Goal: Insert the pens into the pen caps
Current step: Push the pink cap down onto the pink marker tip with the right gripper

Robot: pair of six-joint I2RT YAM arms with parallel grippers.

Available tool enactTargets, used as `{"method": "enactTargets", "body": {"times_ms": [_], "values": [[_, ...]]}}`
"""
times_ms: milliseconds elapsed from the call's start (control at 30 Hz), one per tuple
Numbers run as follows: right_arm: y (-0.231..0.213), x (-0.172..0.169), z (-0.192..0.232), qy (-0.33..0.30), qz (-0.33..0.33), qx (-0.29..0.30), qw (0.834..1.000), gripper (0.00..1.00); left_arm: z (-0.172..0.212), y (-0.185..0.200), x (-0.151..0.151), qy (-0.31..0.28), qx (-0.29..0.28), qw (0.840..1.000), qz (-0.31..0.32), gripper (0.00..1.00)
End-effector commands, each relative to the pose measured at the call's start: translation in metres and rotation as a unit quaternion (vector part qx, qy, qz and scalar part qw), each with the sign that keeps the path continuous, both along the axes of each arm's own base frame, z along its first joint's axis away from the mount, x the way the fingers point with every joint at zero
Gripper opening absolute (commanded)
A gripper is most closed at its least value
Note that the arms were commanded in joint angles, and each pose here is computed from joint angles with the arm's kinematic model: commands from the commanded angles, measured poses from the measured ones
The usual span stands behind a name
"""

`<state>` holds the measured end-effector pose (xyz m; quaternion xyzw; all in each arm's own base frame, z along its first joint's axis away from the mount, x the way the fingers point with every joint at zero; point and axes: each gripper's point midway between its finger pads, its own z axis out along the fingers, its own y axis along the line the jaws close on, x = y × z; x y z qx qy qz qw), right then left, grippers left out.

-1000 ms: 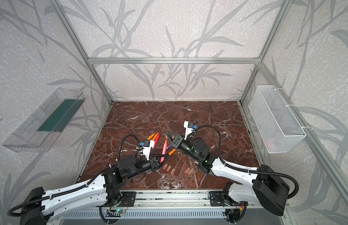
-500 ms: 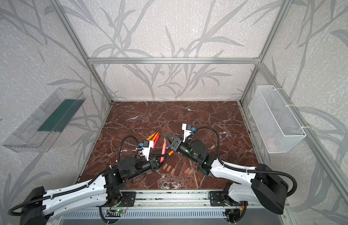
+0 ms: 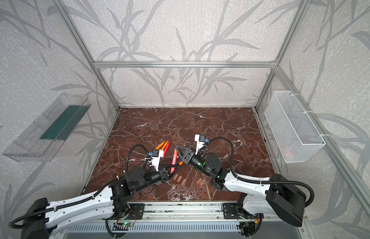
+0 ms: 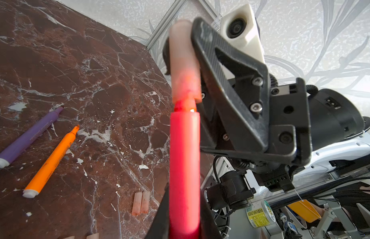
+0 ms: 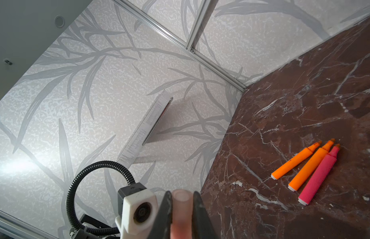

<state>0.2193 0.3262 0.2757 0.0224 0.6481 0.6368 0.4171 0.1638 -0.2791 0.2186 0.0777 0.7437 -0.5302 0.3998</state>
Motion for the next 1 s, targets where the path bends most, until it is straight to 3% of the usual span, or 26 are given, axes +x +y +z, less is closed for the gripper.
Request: {"method": "enactTargets", "body": {"times_ms": [0, 467, 600, 700, 800, 967], "values": [[0.01, -0.027, -0.001, -0.027, 0.038, -0.009, 0.999, 0.0, 0.042, 0.003, 0.017, -0.023, -0.052, 0.998, 0.035, 0.0], [0.002, -0.042, -0.009, -0.055, 0.055, -0.021, 0.997, 0.0, 0.059, 0.004, 0.025, -0.02, -0.093, 0.995, -0.003, 0.0], [0.0, -0.037, -0.01, -0.038, 0.043, -0.044, 0.997, 0.23, 0.058, -0.001, 0.021, -0.037, -0.071, 0.997, -0.02, 0.0], [-0.016, -0.023, -0.017, -0.01, -0.011, -0.084, 0.996, 0.38, 0.054, -0.004, 0.018, -0.054, -0.054, 0.997, -0.033, 0.0], [-0.038, -0.013, -0.018, 0.001, -0.054, -0.114, 0.992, 0.47, 0.044, -0.007, 0.016, -0.064, -0.021, 0.997, -0.045, 0.0], [-0.059, -0.01, 0.012, -0.037, -0.074, -0.104, 0.991, 0.61, 0.028, -0.015, 0.012, -0.071, 0.022, 0.995, -0.069, 0.0]]}}
